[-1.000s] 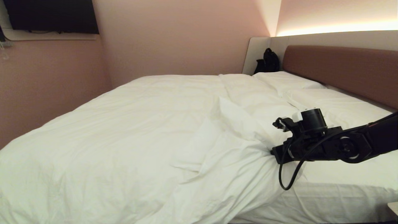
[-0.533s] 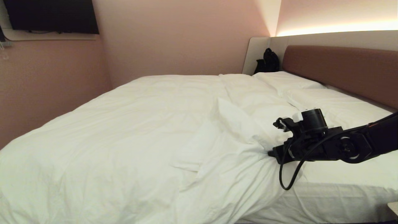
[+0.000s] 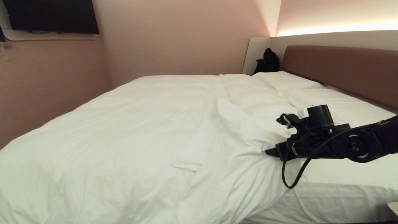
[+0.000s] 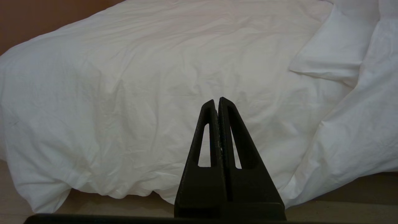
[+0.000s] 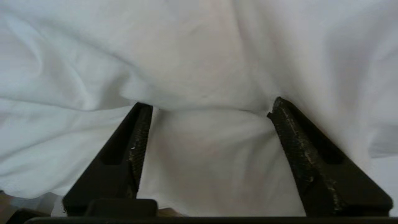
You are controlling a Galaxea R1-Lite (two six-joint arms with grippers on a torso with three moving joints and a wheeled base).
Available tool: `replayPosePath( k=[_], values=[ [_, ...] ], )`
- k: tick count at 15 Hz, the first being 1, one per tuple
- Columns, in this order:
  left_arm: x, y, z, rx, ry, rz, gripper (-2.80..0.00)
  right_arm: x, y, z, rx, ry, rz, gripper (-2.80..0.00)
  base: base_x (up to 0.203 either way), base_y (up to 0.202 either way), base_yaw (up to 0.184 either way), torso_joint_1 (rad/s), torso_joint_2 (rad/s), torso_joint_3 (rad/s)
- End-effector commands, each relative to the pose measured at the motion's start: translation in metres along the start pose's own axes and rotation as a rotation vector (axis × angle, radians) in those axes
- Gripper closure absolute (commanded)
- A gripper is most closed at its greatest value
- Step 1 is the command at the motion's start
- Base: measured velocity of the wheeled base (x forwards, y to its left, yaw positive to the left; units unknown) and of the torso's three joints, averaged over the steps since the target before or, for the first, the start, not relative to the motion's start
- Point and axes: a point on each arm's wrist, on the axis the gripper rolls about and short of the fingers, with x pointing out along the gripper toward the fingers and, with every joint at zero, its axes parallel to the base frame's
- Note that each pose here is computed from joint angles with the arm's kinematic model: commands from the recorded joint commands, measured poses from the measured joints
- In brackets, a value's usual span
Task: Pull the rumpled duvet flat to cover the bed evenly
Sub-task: Flatten the corners of the folded blanket
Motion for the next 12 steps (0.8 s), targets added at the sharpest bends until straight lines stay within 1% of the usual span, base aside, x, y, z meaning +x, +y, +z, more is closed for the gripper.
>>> replayPosePath(
  k=[1, 4, 7, 9, 12],
  values=[
    [0.0, 0.0, 0.0, 0.0, 0.001, 0.001, 0.0, -0.024, -0.001, 0.011, -0.002, -0.073, -0.005, -2.8, 0.0, 0.0, 0.0, 0.0, 0.0, 0.0],
    [0.0, 0.0, 0.0, 0.0, 0.0, 0.001, 0.0, -0.049, 0.001, 0.02, -0.011, -0.142, -0.005, -2.8, 0.0, 0.0, 0.0, 0.0, 0.0, 0.0],
    [0.0, 0.0, 0.0, 0.0, 0.0, 0.001, 0.0, -0.054, 0.002, 0.022, -0.016, -0.155, -0.003, -2.8, 0.0, 0.0, 0.0, 0.0, 0.0, 0.0],
    [0.0, 0.0, 0.0, 0.0, 0.0, 0.001, 0.0, -0.081, 0.004, 0.031, -0.026, -0.236, -0.003, -2.8, 0.0, 0.0, 0.0, 0.0, 0.0, 0.0],
    [0.0, 0.0, 0.0, 0.0, -0.002, 0.001, 0.0, -0.087, 0.006, 0.04, -0.034, -0.281, 0.0, -2.8, 0.0, 0.0, 0.0, 0.0, 0.0, 0.0]
  ],
)
